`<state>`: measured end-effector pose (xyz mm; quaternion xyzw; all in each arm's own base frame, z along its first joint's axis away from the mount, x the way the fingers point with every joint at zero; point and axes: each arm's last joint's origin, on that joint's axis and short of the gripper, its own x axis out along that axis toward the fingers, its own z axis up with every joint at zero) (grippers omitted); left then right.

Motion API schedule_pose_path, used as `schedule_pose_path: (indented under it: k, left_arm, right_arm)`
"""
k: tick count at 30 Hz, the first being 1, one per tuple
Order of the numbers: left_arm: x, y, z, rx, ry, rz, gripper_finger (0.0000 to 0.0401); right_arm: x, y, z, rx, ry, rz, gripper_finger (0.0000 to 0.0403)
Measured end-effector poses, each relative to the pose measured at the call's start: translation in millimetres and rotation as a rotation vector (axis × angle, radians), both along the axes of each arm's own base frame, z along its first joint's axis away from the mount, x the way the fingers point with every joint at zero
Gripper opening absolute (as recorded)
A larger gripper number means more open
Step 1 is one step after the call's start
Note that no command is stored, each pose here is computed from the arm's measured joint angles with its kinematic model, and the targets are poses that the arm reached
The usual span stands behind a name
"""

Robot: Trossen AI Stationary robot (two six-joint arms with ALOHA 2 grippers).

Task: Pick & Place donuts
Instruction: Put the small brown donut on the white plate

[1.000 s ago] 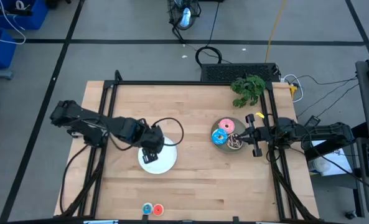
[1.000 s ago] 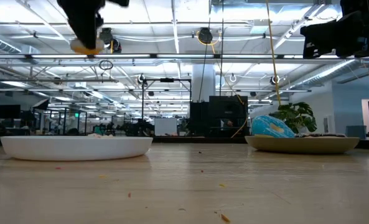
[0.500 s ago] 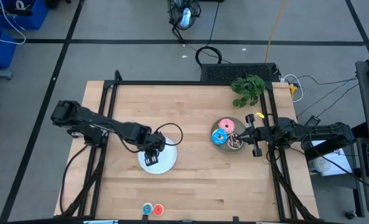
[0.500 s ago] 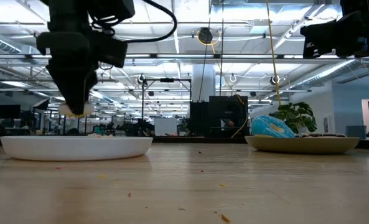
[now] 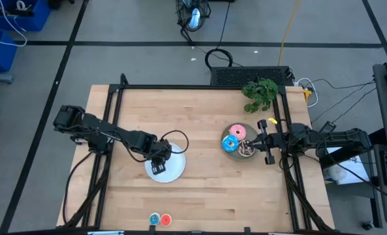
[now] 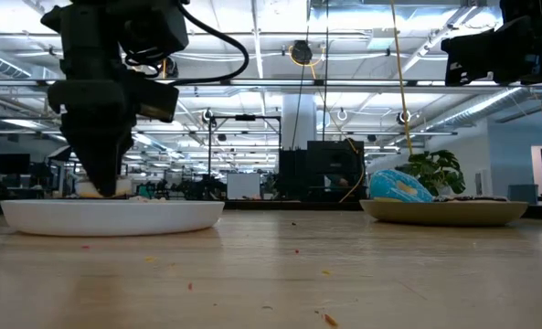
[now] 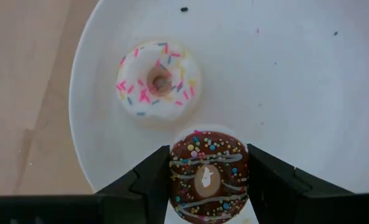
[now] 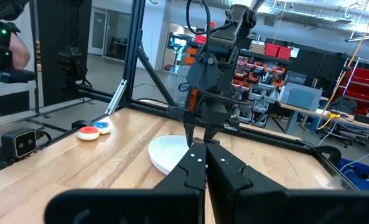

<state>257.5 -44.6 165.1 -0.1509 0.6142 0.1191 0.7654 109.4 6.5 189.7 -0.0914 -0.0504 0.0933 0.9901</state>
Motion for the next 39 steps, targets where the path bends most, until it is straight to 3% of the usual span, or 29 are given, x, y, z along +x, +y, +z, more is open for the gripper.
schedule_pose_path:
  k: [12, 29, 39]
  left_arm:
    - [2, -12, -10, 0.022, 0.02, -0.092, 0.0186]
    - [4, -11, -16, 0.042, 0.04, -0.076, 0.0188]
    - [3, -13, -16, 0.042, 0.045, -0.104, 0.0261]
  right_arm:
    - [0, 0, 0, 0.0, 0.0, 0.0, 0.0]
    - [0, 0, 0, 0.0, -0.003, 0.0, 0.0]
    - [0, 0, 0, 0.0, -0.004, 0.0, 0.0]
